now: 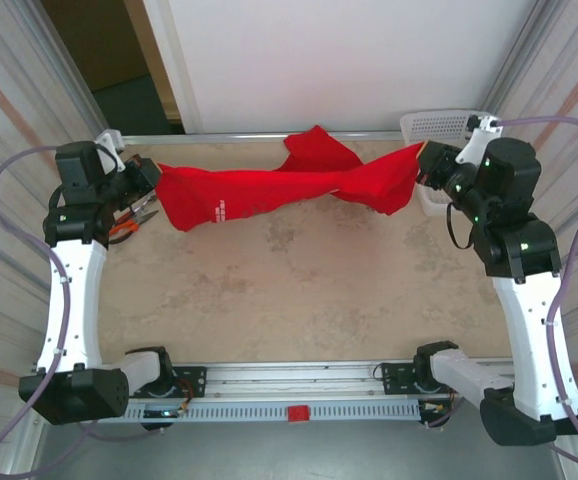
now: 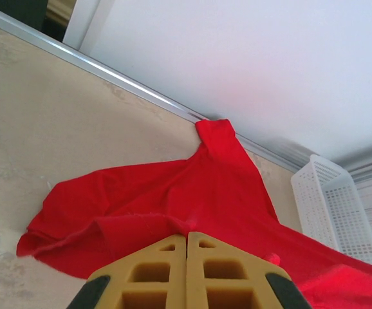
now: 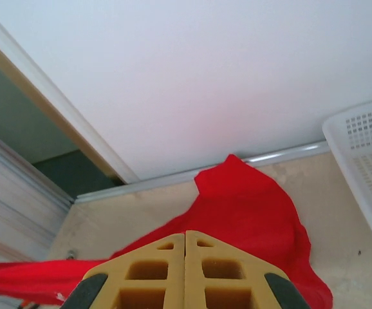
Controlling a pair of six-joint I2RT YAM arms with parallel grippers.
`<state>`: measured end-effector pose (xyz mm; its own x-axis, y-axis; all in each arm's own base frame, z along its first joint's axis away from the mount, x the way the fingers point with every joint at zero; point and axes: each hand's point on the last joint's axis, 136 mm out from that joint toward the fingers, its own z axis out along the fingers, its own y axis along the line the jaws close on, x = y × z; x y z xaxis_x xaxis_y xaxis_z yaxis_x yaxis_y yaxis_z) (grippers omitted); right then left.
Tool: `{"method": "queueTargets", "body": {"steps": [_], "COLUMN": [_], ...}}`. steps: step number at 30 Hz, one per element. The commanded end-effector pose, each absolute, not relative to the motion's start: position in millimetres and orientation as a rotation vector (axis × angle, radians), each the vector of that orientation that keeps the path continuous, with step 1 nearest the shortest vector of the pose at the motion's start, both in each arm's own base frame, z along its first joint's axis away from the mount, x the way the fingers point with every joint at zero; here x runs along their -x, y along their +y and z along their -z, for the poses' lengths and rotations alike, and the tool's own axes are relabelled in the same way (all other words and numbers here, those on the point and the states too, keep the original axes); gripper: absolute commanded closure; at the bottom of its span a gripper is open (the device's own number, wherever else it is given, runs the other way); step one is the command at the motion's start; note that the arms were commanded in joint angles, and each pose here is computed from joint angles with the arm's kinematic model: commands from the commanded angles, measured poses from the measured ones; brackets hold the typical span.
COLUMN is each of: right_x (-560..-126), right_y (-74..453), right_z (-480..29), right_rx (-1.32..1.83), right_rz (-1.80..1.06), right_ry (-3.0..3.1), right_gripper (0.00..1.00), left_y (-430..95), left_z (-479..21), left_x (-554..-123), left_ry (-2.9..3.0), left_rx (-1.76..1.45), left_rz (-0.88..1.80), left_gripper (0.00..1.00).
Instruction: Fold the inside-out t-shirt
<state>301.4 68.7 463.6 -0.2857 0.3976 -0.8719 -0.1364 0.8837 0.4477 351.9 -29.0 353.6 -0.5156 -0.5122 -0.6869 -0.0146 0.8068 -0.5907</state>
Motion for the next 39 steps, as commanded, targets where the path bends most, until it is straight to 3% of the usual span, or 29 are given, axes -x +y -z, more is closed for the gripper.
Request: {"method": "queueTargets", "body": {"steps": [1,12,17,23,27,32,39], "right_x": [-294.0,-194.7,-239.2,-347.6,-399.3,-389.8,-335.0], "right_y": [66.6,38.6,47.2,58.9,52.0,46.2,44.0], "right_z": [-505.5,-657.0,-652.0,-598.9,-587.1,-635.2,-679.4], "right_rx": [-0.162,-0.148,-0.143,-0.174,-0.206,-0.198,-0.153], "right_rz": [-0.551,-0.571,-0.565,-0.543,-0.596,-0.671,-0.692], "right_ry": [1.683,1.222,1.282,1.476,1.518,1.412,1.299], "right_gripper": [1.0,1.0,1.0,1.0,1.0,1.0,1.0], "left_y": [-34.9,-30.7,-23.1,-19.3,-15.2,-30.2,-47.2], "left_z": [-402.9,-570.2,-565.9,-505.5,-503.5,-555.5,-603.5], "left_x": [-346.0,-292.2,-336.7,-431.7,-467.3,-463.4,-422.8], "left_ry": [1.906,1.424,1.481,1.669,1.657,1.569,1.475], "left_rx": [0.339,0.326,0.35,0.396,0.437,0.365,0.287], "left_rz": [0.723,0.817,0.783,0.8,0.835,0.878,0.903], "left_gripper": [1.0,1.0,1.0,1.0,1.0,1.0,1.0]}}
